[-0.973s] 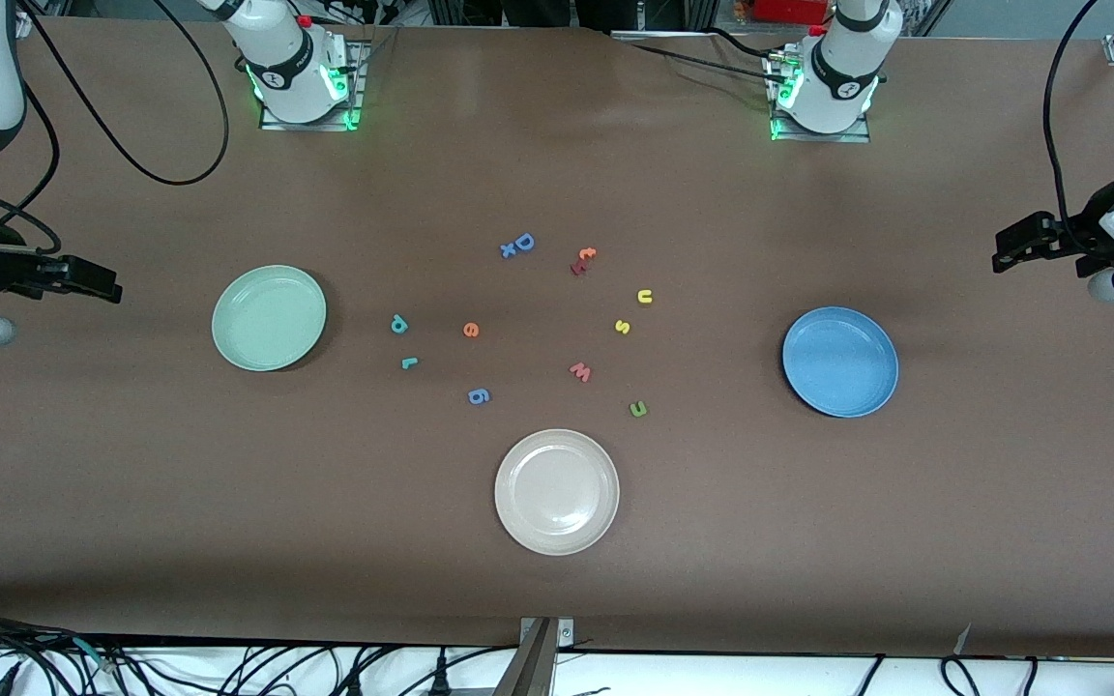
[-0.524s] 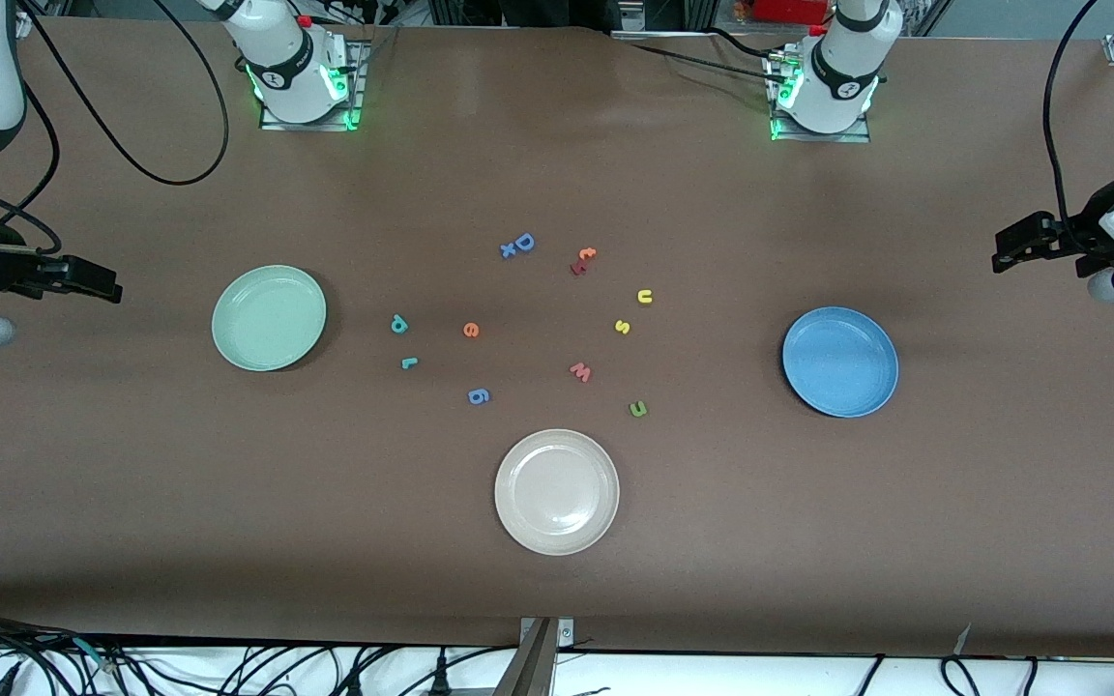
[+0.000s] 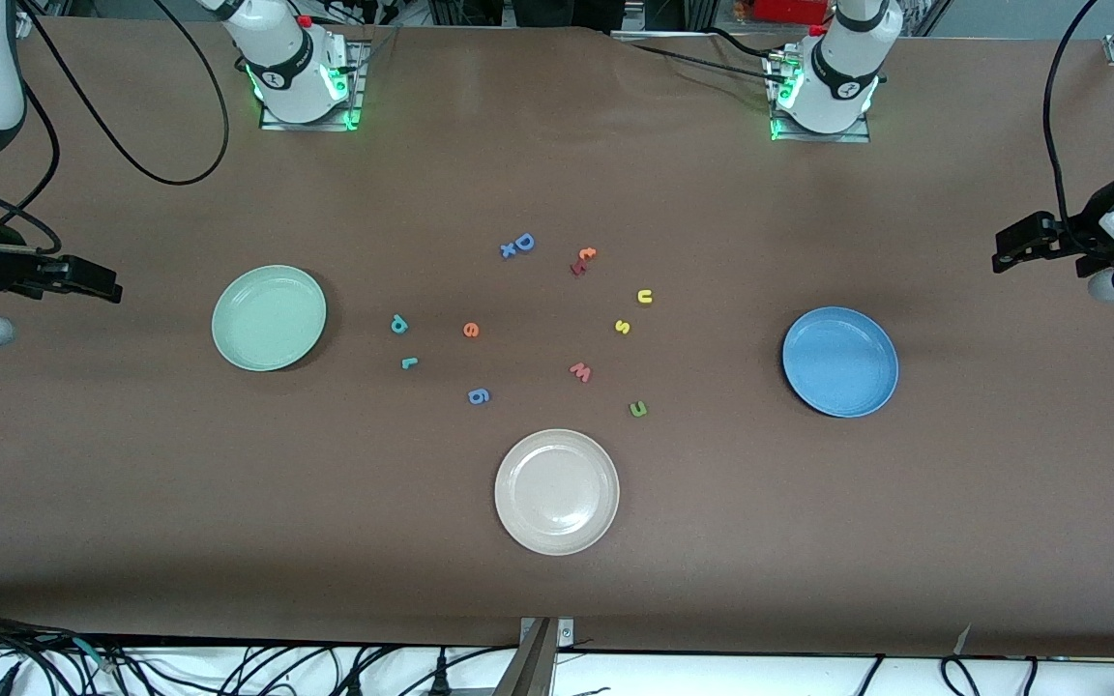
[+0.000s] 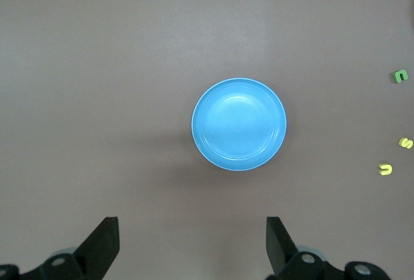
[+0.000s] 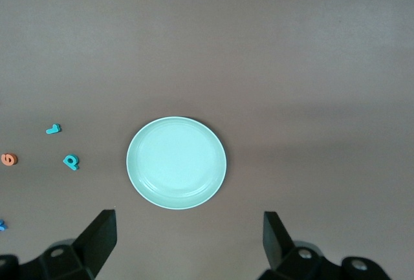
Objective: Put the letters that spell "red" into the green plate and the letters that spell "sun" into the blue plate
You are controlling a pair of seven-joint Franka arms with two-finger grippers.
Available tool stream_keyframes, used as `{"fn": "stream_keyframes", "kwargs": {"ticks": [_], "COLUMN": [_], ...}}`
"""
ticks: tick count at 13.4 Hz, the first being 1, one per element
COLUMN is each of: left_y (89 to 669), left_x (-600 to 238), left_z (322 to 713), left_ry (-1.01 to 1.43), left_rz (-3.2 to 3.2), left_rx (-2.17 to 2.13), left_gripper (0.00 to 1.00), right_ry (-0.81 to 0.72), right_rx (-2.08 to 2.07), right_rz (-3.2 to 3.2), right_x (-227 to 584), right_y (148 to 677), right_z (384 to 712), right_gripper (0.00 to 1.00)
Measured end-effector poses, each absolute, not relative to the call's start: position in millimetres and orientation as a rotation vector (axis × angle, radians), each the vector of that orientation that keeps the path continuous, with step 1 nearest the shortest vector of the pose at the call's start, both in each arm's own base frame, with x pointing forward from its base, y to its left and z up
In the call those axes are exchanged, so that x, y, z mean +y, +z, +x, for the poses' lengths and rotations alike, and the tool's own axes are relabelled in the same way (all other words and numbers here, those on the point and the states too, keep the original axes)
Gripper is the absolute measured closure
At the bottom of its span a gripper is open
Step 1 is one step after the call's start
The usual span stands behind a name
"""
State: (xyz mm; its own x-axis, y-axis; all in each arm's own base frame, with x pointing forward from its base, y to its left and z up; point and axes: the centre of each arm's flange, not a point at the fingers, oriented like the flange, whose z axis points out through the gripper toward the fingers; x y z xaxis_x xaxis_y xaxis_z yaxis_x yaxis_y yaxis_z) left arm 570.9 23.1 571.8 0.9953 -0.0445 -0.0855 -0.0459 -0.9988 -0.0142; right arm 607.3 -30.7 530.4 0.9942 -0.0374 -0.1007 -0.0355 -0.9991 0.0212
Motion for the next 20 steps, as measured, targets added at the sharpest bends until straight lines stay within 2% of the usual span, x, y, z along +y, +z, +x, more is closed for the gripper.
{"fn": "stream_keyframes", "kwargs": {"ticks": [20], "left_y": [577.8], "left_x": [23.7], "left_z": [571.6], "left_ry": [0.115], "left_rz": [-3.122], "left_rx": [0.069], "left_gripper": [0.0], "right_ry": [-0.172], "right_rx": [-0.06], "right_rz": [3.117], "right_x": [-30.7], "right_y": [529.7], "right_z": [606.2], "right_gripper": [0.0]}}
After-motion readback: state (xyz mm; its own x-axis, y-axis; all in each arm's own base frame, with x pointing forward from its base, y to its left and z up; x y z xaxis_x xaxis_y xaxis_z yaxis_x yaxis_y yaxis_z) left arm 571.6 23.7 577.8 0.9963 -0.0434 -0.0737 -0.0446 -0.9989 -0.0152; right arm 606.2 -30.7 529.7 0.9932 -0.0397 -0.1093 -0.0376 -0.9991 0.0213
